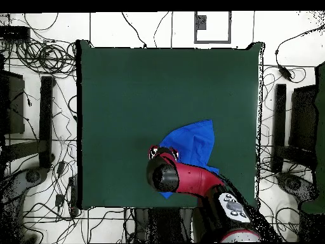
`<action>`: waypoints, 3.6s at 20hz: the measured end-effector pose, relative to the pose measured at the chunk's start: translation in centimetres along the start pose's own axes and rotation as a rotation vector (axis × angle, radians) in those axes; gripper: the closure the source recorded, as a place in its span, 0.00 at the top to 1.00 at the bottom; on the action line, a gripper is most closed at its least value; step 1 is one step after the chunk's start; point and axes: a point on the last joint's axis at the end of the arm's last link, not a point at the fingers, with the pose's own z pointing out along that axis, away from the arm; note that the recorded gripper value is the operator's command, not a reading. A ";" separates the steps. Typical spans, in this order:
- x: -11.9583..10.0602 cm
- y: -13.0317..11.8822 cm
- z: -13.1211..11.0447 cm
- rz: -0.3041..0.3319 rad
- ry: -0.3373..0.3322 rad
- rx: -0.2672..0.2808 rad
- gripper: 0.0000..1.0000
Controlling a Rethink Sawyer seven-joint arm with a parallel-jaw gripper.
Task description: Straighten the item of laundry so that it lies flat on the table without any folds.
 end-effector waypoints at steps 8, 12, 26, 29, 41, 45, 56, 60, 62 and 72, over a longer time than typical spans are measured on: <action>0.0 1.0 -0.1 -0.012 -0.002 -0.003 1.00; 0.2 1.8 -0.1 -0.022 -0.002 -0.006 1.00; 0.5 3.0 0.1 -0.033 0.005 -0.010 1.00; 1.3 2.8 0.8 -0.028 0.027 -0.012 1.00; 3.4 2.7 2.7 -0.021 0.079 -0.017 1.00; 4.3 2.9 3.8 -0.021 0.085 -0.020 1.00; 5.4 3.2 5.1 -0.037 0.042 -0.009 1.00; 5.6 3.2 5.1 -0.046 0.030 -0.002 1.00; 5.6 3.2 5.1 -0.047 0.026 -0.001 1.00; 5.6 3.4 5.2 -0.063 -0.013 0.010 0.00</action>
